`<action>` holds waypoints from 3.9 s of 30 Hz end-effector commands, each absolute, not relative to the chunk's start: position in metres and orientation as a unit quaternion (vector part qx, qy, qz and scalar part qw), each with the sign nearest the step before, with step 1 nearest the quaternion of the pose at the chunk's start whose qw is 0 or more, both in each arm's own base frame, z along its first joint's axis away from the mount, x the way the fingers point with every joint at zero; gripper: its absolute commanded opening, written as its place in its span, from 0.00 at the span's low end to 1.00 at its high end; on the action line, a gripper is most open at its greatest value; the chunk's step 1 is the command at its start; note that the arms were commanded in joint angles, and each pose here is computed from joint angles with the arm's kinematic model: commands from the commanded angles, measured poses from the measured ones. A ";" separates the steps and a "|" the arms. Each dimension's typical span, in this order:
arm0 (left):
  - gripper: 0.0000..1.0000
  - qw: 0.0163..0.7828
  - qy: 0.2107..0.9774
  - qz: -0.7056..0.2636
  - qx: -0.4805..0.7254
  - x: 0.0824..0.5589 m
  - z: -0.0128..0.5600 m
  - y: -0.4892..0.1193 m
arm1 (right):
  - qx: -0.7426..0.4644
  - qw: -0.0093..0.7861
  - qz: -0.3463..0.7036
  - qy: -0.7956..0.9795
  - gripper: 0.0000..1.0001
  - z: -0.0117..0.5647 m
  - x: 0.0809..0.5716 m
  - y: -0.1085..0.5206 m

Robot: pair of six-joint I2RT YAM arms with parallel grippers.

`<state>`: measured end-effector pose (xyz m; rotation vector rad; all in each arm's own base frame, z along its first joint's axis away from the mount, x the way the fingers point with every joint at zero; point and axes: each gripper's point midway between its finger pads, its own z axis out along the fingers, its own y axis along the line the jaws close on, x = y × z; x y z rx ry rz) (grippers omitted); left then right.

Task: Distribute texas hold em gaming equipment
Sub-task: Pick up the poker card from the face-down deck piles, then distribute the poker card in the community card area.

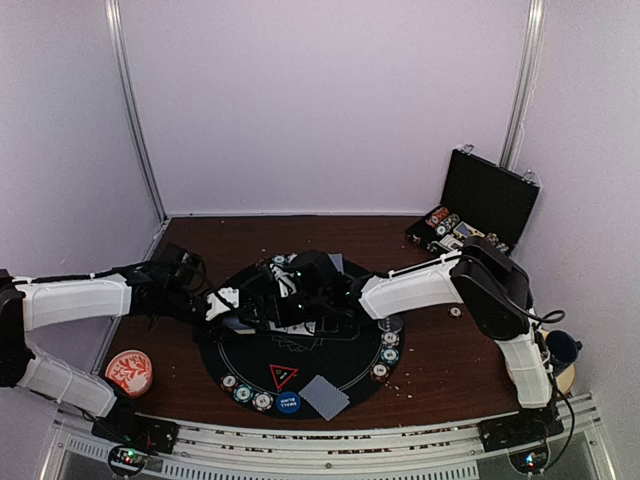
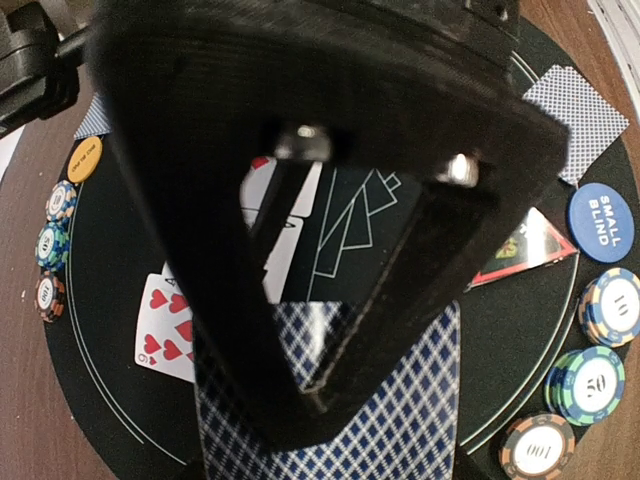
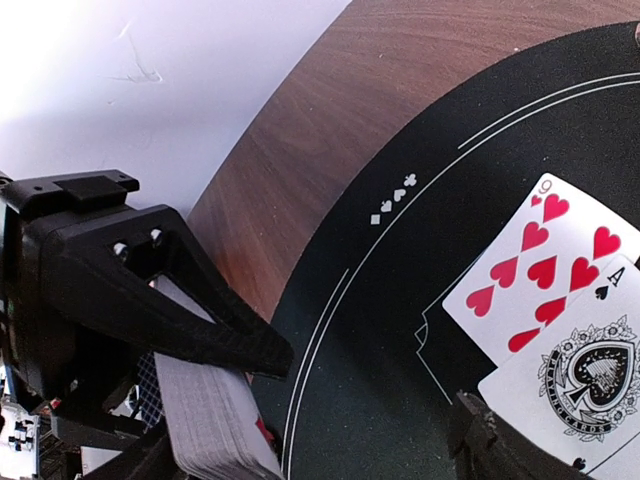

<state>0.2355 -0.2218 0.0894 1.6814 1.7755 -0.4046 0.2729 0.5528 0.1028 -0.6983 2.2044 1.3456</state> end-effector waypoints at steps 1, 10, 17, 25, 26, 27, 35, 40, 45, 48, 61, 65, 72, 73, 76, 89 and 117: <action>0.09 0.347 0.657 -0.163 0.650 0.234 0.104 -0.229 | -0.241 0.245 0.462 0.818 0.80 0.097 0.283 0.552; 0.10 0.343 0.657 -0.164 0.651 0.233 0.101 -0.229 | -0.252 0.291 0.408 0.828 0.59 0.101 0.296 0.533; 0.10 0.337 0.661 -0.165 0.650 0.232 0.097 -0.228 | -0.264 0.304 0.396 0.826 0.42 0.104 0.295 0.526; 0.10 0.330 0.666 -0.165 0.649 0.232 0.092 -0.227 | -0.288 0.300 0.438 0.797 0.15 0.128 0.277 0.524; 0.10 0.329 0.666 -0.165 0.649 0.232 0.091 -0.227 | -0.290 0.301 0.445 0.792 0.13 0.132 0.274 0.523; 0.10 0.329 0.666 -0.164 0.649 0.232 0.091 -0.227 | -0.291 0.300 0.449 0.790 0.09 0.134 0.272 0.522; 0.10 0.329 0.671 -0.160 0.645 0.233 0.088 -0.225 | -0.269 0.300 0.479 0.780 0.00 0.146 0.266 0.501; 0.09 0.333 0.681 -0.150 0.635 0.239 0.088 -0.223 | -0.237 0.315 0.488 0.779 0.00 0.154 0.266 0.480; 0.09 0.334 0.690 -0.145 0.625 0.244 0.086 -0.221 | -0.156 0.357 0.480 0.786 0.00 0.158 0.274 0.437; 0.09 0.333 0.696 -0.142 0.620 0.247 0.085 -0.220 | -0.085 0.382 0.467 0.793 0.00 0.154 0.283 0.411; 0.10 0.339 0.704 -0.136 0.609 0.251 0.086 -0.216 | 0.176 0.450 0.360 0.798 0.00 0.095 0.315 0.340; 0.09 0.340 0.705 -0.135 0.607 0.252 0.086 -0.216 | 0.207 0.465 0.317 0.800 0.00 0.077 0.312 0.339; 0.09 0.341 0.708 -0.133 0.603 0.254 0.086 -0.214 | 0.227 0.482 0.267 0.803 0.00 0.056 0.302 0.341; 0.09 0.342 0.708 -0.133 0.603 0.254 0.086 -0.214 | 0.227 0.480 0.266 0.805 0.00 0.054 0.301 0.342; 0.09 0.344 0.709 -0.132 0.602 0.255 0.087 -0.213 | 0.218 0.477 0.262 0.810 0.07 0.049 0.296 0.349; 0.09 0.345 0.711 -0.127 0.599 0.258 0.088 -0.212 | 0.191 0.464 0.255 0.827 0.23 0.045 0.285 0.363; 0.09 0.345 0.711 -0.126 0.599 0.258 0.088 -0.211 | 0.175 0.415 0.294 0.843 0.21 0.021 0.263 0.383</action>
